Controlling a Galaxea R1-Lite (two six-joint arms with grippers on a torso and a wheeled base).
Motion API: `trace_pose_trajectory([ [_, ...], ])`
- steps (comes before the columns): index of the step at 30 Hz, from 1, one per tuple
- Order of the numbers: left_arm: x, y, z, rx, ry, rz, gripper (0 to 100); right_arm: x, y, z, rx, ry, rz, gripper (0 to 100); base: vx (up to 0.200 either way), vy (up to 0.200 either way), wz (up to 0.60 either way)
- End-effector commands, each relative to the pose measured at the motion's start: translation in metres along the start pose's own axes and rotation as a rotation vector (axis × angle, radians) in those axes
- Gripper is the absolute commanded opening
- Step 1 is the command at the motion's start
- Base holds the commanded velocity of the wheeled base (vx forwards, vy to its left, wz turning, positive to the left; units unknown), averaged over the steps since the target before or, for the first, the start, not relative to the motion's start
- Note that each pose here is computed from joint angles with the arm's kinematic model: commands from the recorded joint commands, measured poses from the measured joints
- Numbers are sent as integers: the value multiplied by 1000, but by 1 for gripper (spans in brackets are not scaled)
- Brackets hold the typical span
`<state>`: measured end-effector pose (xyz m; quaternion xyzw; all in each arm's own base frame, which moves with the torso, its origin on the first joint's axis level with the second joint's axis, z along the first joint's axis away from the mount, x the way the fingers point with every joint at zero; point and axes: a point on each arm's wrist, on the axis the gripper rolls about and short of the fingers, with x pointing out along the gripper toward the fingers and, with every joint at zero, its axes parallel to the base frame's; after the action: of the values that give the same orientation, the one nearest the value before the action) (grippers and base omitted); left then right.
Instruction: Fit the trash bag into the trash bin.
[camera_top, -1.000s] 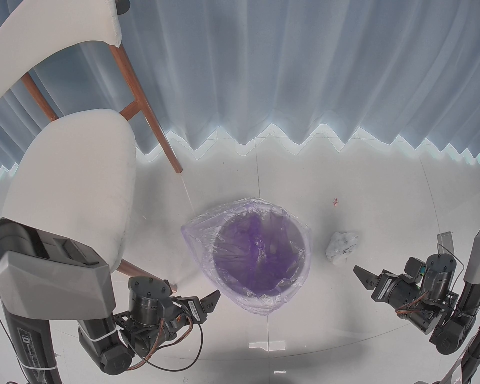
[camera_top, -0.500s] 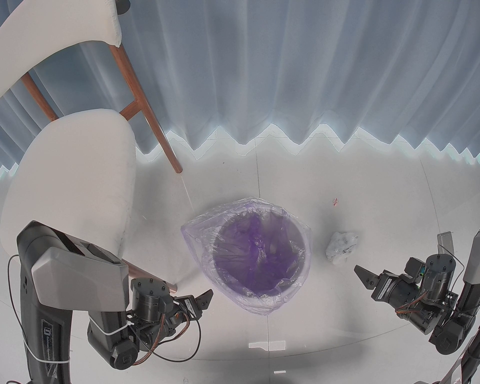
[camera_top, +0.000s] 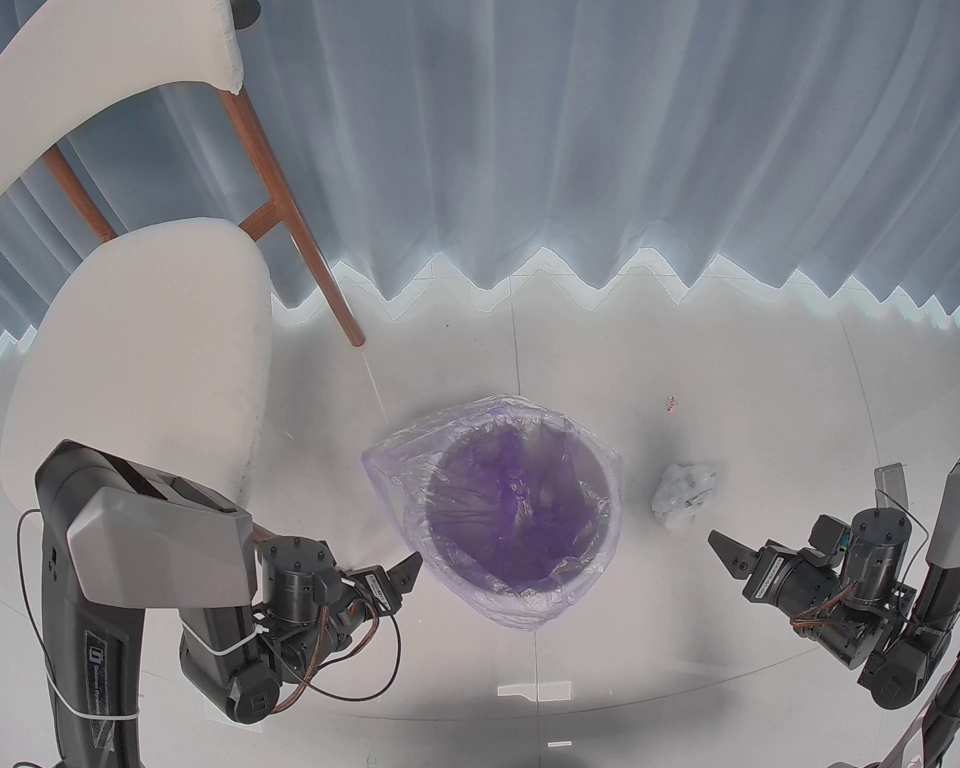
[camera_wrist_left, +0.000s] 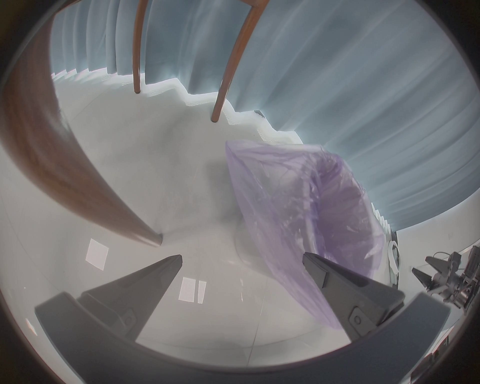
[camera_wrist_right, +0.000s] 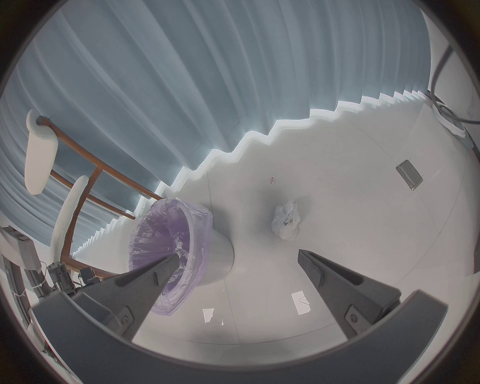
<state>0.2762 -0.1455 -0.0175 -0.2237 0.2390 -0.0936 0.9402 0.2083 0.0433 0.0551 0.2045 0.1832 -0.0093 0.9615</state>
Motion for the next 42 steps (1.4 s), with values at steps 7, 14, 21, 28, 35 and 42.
trace_pose_trajectory([
  [7,13,8,16,-28,-70,22,100,-1,-3,-5,-6,30,-15,100,0,0,0],
  [14,25,10,14,-31,-73,27,100,-1,-2,-6,-7,33,-12,100,0,0,0],
  [21,39,5,12,-22,-49,32,100,-1,-2,-6,-9,35,-11,100,0,0,0],
  [28,28,0,-7,18,31,34,100,0,-3,-8,-8,42,-17,100,0,0,0],
  [35,21,4,-35,168,134,51,100,0,-3,-8,-11,43,-16,100,0,0,0],
  [42,32,22,-39,298,174,126,100,0,-3,-7,-8,39,-17,100,0,0,0],
])
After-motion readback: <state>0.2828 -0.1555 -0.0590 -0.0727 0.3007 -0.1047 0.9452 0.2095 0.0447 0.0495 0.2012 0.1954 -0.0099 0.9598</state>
